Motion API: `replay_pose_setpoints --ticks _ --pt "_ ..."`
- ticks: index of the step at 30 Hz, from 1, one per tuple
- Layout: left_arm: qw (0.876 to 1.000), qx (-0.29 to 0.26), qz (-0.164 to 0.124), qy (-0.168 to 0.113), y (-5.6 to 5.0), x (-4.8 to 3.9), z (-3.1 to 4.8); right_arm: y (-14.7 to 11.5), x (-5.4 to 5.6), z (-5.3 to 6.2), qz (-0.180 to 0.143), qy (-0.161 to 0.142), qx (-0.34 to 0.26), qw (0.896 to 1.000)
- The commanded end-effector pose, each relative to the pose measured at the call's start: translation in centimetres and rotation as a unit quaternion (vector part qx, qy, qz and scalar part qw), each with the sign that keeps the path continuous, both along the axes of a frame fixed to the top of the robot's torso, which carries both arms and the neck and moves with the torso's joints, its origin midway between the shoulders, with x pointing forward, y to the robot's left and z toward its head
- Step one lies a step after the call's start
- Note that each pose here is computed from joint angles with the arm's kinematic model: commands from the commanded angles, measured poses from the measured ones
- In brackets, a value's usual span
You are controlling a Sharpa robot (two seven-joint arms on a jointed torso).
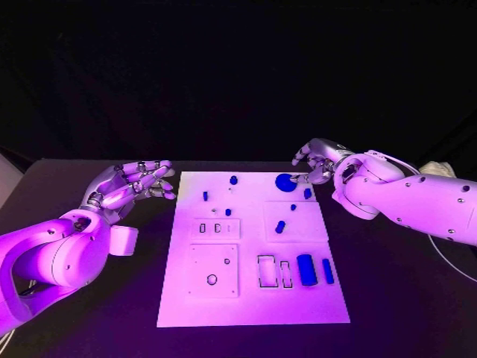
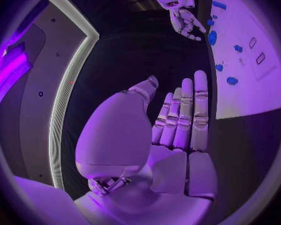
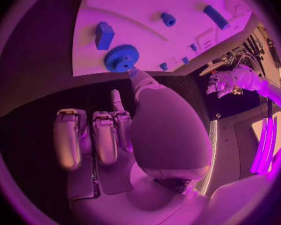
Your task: Assemble the parts on the task board
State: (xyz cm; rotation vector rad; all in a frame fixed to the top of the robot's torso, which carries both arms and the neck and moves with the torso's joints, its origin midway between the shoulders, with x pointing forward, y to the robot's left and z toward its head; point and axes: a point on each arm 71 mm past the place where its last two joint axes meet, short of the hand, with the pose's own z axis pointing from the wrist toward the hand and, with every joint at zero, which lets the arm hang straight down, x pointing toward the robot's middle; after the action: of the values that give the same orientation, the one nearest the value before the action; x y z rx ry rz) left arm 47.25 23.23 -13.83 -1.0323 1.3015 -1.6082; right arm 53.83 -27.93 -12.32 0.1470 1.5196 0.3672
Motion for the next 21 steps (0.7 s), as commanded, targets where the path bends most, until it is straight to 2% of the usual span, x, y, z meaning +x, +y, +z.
replay_pose_setpoints --ticks 1,21 --pt "1.0 -0.004 -0.012 -0.004 -0.3 -0.04 0.12 0.2 0.1 -0.6 0.002 0.028 -0.007 1.0" --pt "1.0 -0.003 -0.011 -0.004 -0.2 0.0 0.1 1.2 0.2 -1.8 0.012 0.057 -0.015 0.998"
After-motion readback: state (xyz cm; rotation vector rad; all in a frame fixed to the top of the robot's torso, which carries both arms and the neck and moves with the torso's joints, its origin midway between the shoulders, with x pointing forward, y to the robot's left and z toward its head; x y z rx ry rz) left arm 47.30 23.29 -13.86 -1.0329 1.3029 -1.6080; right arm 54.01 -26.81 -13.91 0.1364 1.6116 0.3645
